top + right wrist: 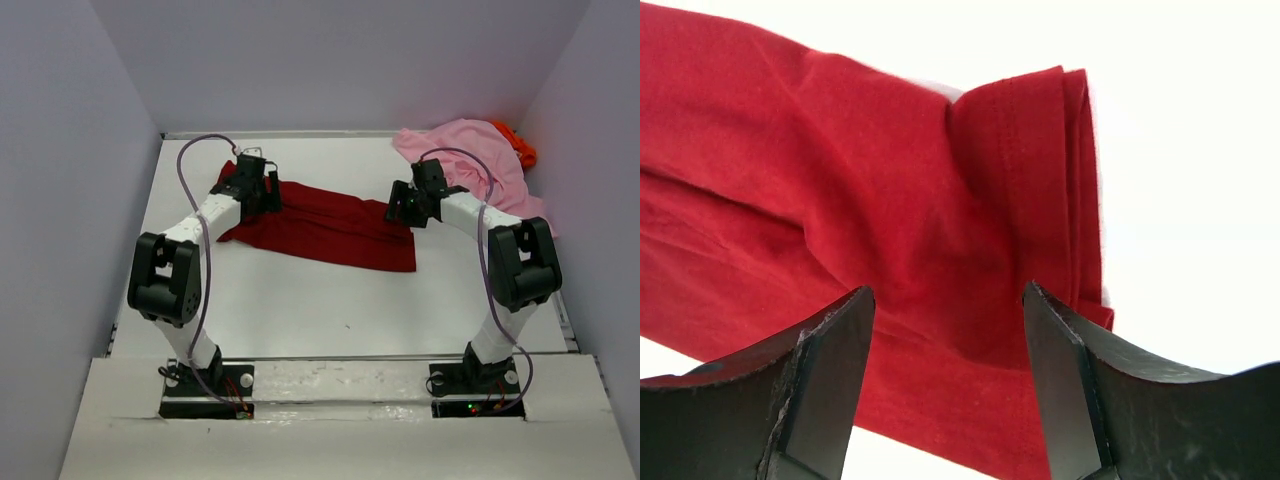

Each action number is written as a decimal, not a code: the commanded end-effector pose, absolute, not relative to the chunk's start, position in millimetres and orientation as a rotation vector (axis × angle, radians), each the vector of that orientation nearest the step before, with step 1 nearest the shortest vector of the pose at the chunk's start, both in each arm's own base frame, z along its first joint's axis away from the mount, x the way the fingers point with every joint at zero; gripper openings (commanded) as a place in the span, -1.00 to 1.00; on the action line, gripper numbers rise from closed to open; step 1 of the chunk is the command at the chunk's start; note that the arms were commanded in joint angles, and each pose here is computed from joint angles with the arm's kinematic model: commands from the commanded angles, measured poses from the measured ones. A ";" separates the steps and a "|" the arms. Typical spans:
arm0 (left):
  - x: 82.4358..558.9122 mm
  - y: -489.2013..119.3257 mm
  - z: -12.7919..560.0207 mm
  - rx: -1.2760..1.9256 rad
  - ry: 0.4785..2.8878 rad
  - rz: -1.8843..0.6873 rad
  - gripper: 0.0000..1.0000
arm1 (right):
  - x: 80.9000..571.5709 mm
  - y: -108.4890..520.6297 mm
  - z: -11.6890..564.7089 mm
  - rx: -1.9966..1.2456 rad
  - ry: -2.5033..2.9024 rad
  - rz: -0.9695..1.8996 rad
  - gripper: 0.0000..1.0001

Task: Fold and stack the t-shirts
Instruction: Fold the tshirt

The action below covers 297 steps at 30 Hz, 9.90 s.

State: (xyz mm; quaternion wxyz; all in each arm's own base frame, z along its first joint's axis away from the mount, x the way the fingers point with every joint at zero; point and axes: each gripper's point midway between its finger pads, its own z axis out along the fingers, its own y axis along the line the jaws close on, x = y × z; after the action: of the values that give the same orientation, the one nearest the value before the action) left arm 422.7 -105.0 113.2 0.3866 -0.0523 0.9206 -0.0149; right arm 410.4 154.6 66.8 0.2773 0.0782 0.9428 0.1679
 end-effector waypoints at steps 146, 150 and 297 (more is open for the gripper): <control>378.9 -140.9 75.7 0.049 2.530 -0.108 0.73 | 345.0 352.9 57.4 -0.512 2.472 0.314 0.38; 383.6 -127.8 54.2 0.015 2.598 -0.071 0.72 | 355.3 350.9 51.8 -0.480 2.483 0.327 0.38; 140.8 -182.4 41.3 -0.042 2.567 -0.091 0.68 | 202.8 244.4 60.0 -0.238 2.574 0.352 0.27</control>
State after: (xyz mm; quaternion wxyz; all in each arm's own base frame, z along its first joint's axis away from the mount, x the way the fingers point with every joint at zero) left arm 136.4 -187.0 43.6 0.2690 -0.0037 0.9620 -0.0468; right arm 195.8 236.8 55.2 0.2433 -0.0959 0.9582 0.1156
